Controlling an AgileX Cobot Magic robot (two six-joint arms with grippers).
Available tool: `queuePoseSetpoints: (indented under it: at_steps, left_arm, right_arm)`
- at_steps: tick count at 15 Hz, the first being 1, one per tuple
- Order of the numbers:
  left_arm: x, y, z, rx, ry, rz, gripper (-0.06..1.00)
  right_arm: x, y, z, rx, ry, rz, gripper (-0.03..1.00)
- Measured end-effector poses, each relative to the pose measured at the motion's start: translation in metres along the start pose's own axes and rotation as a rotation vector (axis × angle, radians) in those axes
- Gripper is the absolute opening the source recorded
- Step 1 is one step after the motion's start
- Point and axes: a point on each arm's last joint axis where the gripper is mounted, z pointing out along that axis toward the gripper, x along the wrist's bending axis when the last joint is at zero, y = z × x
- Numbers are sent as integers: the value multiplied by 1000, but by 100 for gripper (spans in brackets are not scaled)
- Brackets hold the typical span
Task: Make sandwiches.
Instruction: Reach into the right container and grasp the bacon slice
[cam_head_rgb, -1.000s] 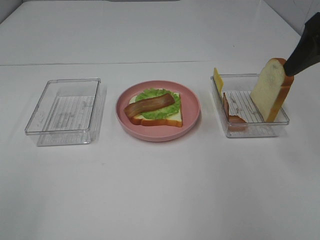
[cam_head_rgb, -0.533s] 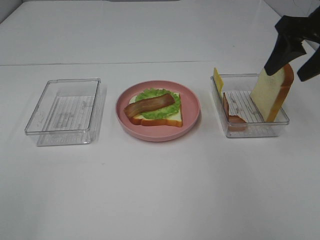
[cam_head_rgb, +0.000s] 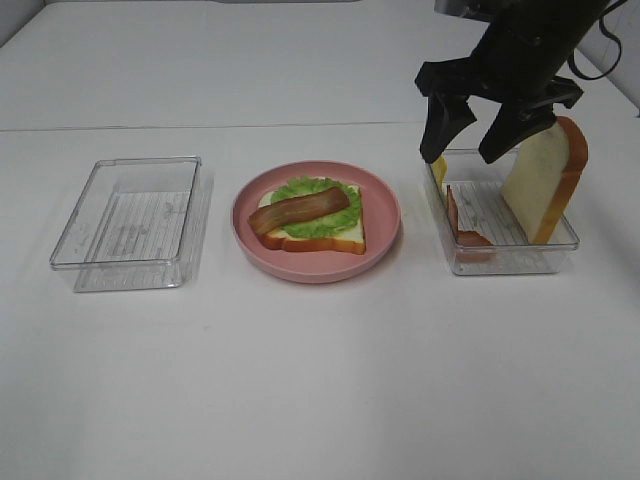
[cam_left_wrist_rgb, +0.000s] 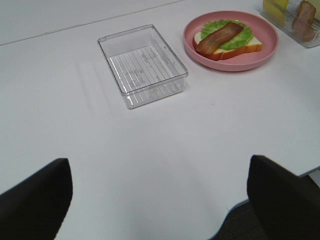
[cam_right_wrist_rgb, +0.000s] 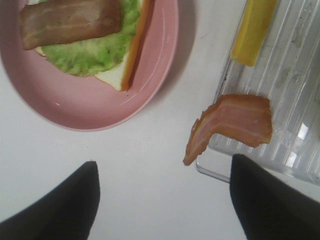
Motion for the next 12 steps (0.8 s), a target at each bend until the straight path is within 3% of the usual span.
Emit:
queuePoseSetpoints:
  at_steps: [3,7,10,12]
  left_arm:
    - [0,0,0,0,0,0,89]
    - [0,0,0,0,0,2,89]
    - [0,0,0,0,0,2,89]
    - [0,0,0,0,0,2,89]
  right_arm:
    - [-10,7,22,48,-50,50,69]
    - [-18,9,51,109,-53,68,65]
    - [-21,11,62,118,-55,74,52]
    - [-21,11,62,111,-57,74,32]
